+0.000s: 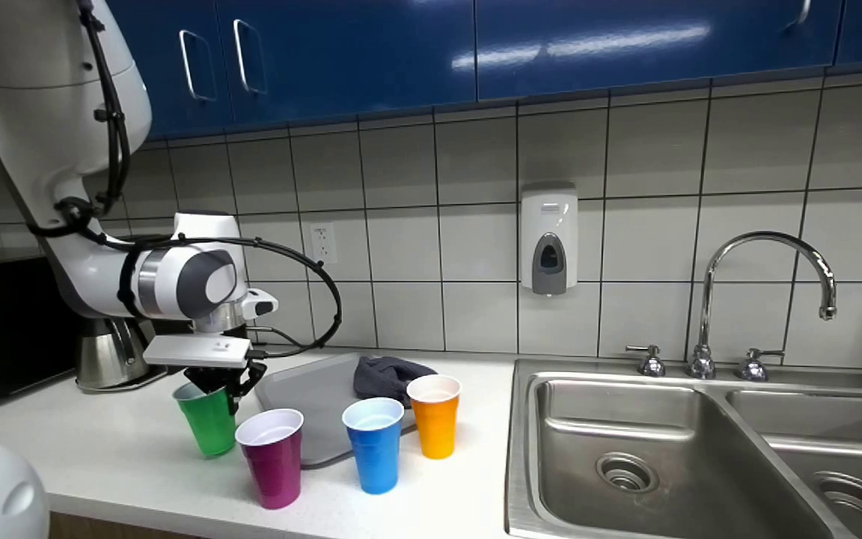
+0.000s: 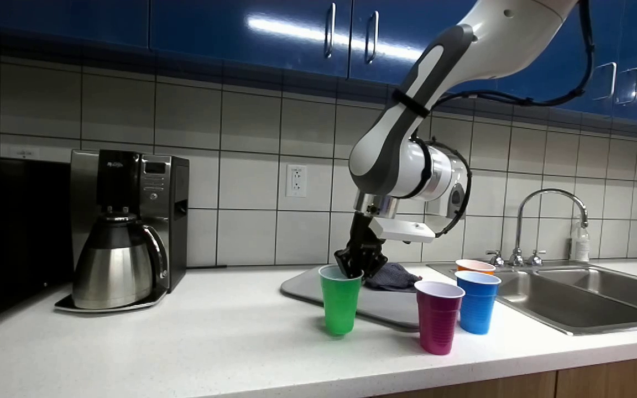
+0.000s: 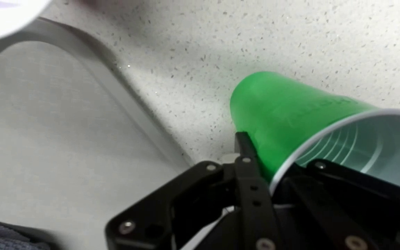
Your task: Shift all the cups to the counter
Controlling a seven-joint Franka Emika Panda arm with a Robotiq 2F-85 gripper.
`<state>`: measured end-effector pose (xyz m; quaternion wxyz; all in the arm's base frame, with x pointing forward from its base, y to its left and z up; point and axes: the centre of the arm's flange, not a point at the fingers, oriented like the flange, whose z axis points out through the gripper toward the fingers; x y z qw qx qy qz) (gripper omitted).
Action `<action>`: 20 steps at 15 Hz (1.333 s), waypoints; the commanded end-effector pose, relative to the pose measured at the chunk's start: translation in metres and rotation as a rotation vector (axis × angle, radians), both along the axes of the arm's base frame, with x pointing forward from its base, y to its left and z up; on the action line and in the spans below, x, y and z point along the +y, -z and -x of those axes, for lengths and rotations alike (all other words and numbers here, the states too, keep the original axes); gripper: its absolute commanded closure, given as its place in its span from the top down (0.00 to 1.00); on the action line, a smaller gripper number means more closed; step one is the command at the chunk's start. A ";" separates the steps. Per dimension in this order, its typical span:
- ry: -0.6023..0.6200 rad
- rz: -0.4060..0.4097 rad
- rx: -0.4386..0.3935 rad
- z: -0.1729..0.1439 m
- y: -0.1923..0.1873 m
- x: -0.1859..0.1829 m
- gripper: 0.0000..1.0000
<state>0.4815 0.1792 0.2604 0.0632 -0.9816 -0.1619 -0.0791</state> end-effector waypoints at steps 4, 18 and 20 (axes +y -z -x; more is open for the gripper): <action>-0.018 -0.006 -0.010 0.014 -0.004 -0.010 0.56; 0.009 -0.042 -0.081 0.014 -0.039 -0.019 1.00; 0.016 -0.050 -0.095 0.014 -0.047 -0.024 1.00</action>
